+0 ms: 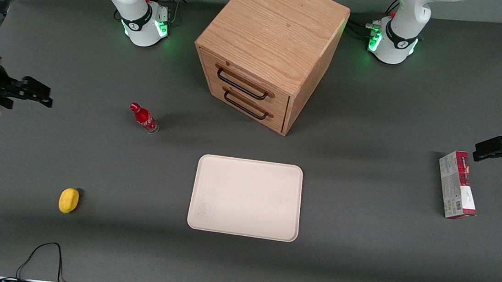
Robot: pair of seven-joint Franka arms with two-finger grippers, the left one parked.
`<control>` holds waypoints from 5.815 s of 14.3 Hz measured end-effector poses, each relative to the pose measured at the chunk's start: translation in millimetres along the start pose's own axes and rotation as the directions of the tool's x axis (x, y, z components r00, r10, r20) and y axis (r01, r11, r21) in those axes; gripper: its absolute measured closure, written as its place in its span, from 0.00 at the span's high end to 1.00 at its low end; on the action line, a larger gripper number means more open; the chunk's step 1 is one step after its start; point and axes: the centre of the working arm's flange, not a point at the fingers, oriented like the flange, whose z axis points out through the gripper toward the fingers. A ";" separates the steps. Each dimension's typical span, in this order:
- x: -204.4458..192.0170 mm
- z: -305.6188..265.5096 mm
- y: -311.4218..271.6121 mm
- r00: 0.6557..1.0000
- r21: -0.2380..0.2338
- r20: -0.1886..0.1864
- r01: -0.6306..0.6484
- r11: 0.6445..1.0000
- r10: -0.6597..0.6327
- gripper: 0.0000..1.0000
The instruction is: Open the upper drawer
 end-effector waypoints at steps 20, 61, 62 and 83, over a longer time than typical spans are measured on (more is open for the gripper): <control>-37.1 45.4 -398.9 0.788 0.070 0.033 0.612 0.788 -0.615 1.00; -52.5 180.6 -407.0 0.721 0.092 -0.014 0.691 0.717 -0.693 1.00; -48.1 181.3 -401.6 0.723 0.077 -0.014 0.690 0.720 -0.691 1.00; 77.7 183.7 -298.2 0.717 0.033 -0.034 0.697 0.716 -0.696 1.00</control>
